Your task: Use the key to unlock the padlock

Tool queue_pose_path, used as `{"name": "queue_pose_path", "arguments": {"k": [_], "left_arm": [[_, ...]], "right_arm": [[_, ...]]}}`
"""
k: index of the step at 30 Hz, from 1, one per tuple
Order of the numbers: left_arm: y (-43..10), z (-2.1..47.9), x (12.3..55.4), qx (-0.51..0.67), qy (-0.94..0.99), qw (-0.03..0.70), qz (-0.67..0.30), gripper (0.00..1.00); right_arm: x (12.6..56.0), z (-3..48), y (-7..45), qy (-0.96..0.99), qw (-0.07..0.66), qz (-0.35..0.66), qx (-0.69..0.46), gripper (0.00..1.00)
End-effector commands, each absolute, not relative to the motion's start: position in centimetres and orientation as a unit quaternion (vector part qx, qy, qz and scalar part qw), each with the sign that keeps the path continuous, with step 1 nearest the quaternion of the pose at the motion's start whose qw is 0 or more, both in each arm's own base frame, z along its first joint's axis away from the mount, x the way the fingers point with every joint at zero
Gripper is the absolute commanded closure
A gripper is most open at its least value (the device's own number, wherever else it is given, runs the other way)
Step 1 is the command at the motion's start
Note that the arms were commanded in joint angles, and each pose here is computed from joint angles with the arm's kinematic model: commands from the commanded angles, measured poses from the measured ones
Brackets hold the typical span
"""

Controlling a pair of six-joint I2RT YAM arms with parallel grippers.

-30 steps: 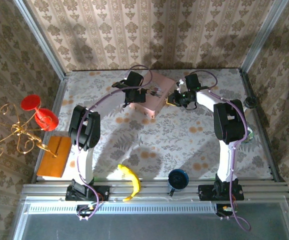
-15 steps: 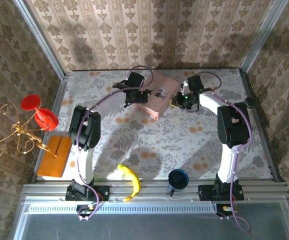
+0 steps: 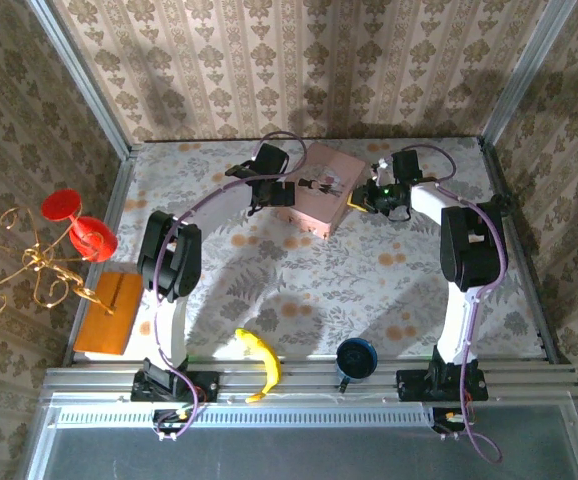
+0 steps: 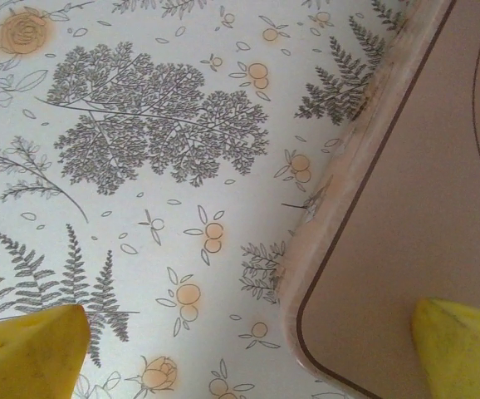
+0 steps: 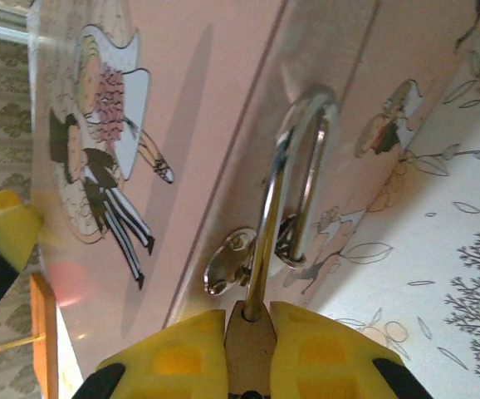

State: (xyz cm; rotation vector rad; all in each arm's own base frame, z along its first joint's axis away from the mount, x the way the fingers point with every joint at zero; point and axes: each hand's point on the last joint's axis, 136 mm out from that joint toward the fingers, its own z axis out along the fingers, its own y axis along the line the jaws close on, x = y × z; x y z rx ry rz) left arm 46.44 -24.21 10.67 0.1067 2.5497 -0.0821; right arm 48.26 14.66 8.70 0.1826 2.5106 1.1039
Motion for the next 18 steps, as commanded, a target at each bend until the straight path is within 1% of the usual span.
{"name": "queue_pose_path", "arguments": {"k": [1, 5, 8, 12, 18], "left_arm": [[-20.3, 7.5, 43.8, 0.056, 0.973, 0.218, 0.056, 0.0], [-20.8, 9.2, 43.6, 0.064, 0.969, 0.232, 0.051, 0.0], [-21.4, 11.3, 43.3, 0.079, 0.962, 0.254, 0.053, 0.0], [-24.0, 14.2, 42.6, 0.121, 0.951, 0.282, 0.043, 0.0], [-28.8, 16.1, 40.7, 0.186, 0.934, 0.301, 0.036, 0.0]], "right_arm": [[47.6, 12.2, 16.3, 0.859, 0.216, 0.464, -0.006, 1.0], [45.5, 12.0, 15.9, 0.856, 0.199, 0.476, -0.014, 0.99], [44.4, 13.2, 16.2, 0.832, 0.199, 0.518, -0.024, 0.99], [43.3, 15.0, 17.0, 0.799, 0.189, 0.57, -0.036, 0.98], [41.9, 14.9, 17.1, 0.802, 0.169, 0.571, -0.049, 0.97]]}}
